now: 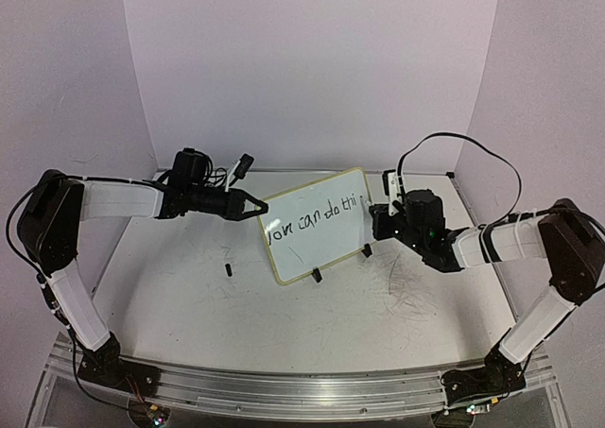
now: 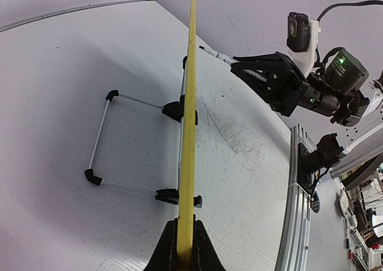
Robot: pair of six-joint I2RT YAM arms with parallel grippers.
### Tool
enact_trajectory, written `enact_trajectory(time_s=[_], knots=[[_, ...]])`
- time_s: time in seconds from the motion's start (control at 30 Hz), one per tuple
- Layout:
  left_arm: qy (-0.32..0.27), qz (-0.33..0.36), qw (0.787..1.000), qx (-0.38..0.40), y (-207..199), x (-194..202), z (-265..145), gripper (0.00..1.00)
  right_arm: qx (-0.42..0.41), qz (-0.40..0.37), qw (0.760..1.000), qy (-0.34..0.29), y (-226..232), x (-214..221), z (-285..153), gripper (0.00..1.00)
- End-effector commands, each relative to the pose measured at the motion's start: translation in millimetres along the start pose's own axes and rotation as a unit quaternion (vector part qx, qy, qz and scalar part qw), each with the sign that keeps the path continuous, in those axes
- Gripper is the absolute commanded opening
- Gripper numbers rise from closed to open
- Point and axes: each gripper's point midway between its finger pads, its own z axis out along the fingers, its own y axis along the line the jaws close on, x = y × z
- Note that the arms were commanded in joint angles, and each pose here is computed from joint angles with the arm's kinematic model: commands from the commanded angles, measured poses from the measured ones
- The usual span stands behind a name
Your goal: Write a sentence on the whiteboard
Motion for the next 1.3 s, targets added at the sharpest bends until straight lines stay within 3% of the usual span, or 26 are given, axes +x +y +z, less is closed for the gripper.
enact_trajectory(time_s=[0.0, 1.27], knots=[[-0.010, 0.028, 1.000, 0.003, -11, -12, -8, 0.00, -0.007, 0.008, 0.999, -0.036, 5, -27, 7, 0.00], [-0.010, 0.028, 1.000, 0.004, -12, -13, -9, 0.00, -0.033, 0.001, 0.999, -0.008, 15, -4, 10, 0.00]])
